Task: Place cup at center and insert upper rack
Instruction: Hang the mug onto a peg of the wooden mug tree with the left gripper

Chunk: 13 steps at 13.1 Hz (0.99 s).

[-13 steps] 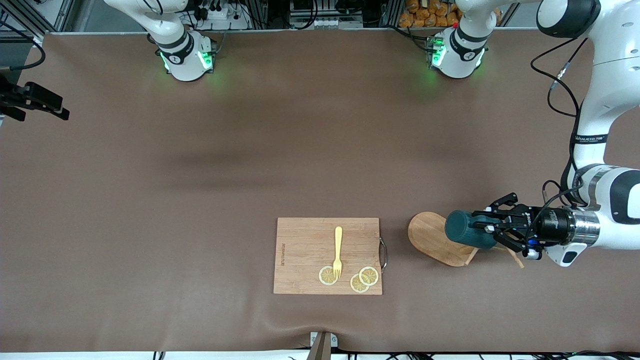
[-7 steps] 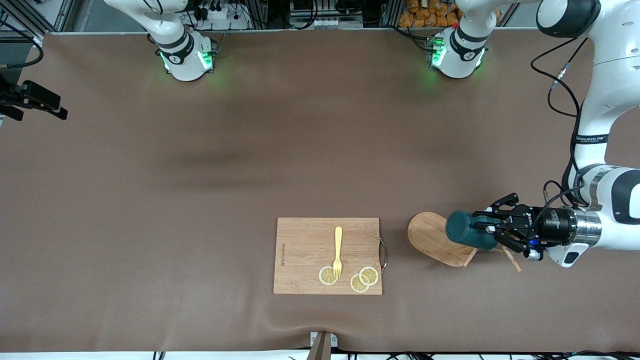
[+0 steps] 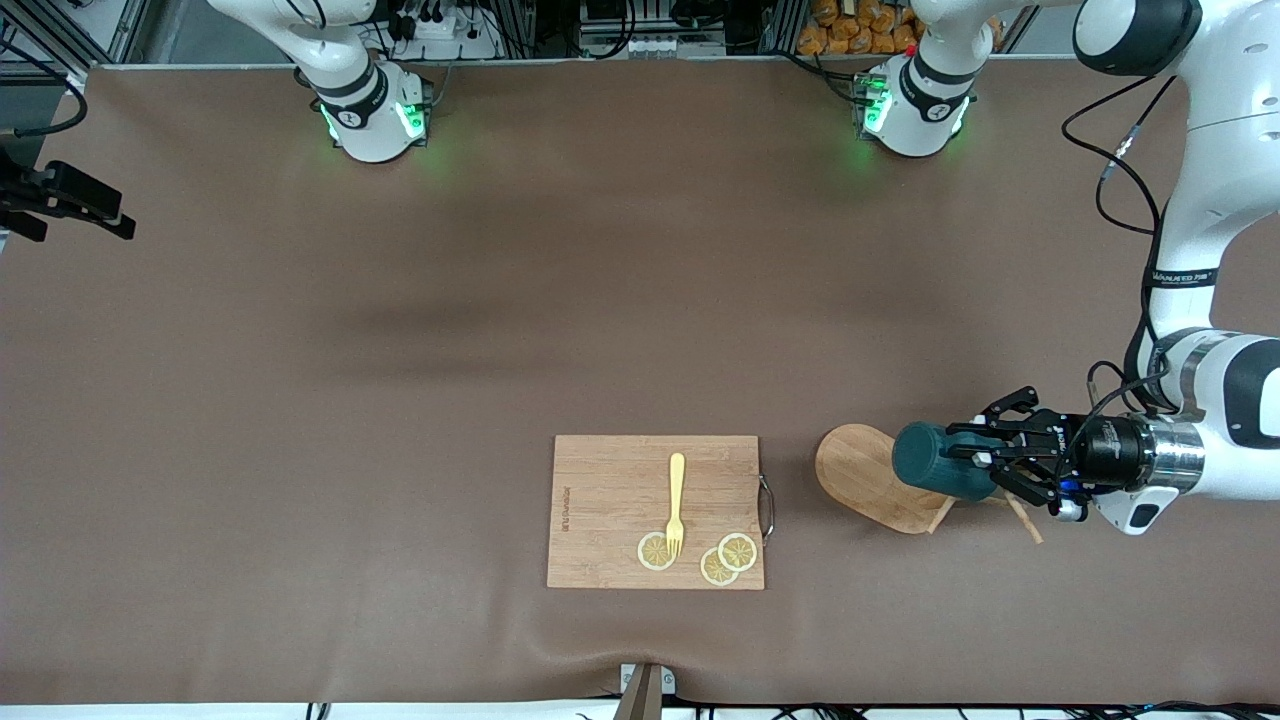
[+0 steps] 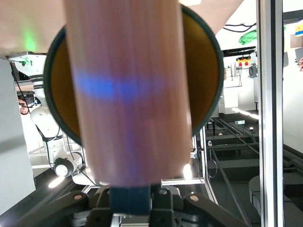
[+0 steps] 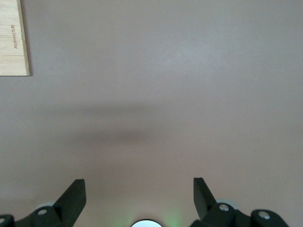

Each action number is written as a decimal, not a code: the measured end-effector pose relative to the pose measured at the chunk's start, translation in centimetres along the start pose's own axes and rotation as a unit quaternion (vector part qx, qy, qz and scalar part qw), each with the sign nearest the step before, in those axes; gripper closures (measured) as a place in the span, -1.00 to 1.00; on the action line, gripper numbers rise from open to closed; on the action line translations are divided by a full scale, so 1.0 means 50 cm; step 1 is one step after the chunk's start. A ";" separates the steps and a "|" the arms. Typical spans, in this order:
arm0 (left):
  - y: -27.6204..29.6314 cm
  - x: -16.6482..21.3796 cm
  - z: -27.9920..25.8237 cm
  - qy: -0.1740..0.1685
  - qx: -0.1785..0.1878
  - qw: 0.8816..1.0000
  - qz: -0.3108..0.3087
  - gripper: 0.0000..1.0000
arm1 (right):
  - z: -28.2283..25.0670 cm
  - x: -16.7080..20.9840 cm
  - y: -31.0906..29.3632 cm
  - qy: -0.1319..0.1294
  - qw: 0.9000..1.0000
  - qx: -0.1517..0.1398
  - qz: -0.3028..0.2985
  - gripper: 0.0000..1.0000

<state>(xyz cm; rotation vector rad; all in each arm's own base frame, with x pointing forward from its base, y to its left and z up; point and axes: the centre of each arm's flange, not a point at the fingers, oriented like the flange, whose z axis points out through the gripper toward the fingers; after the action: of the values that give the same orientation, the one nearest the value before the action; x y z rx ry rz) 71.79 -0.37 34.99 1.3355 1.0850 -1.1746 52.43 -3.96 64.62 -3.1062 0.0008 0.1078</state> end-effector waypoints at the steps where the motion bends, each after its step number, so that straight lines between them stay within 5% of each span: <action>1: 0.000 -0.001 -0.001 0.000 0.000 1.000 0.000 0.58 | 0.000 0.000 0.000 0.000 1.000 0.000 0.000 -1.00; 13: 0.005 -0.005 -0.037 0.017 -0.012 1.000 0.005 0.58 | 0.000 0.000 0.000 -0.001 1.000 0.000 0.000 -1.00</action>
<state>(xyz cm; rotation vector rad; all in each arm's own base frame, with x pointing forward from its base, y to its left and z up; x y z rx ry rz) 72.14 1.45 35.32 1.3445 1.1112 -1.1314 52.41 -3.95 64.60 -3.1060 0.0007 0.1108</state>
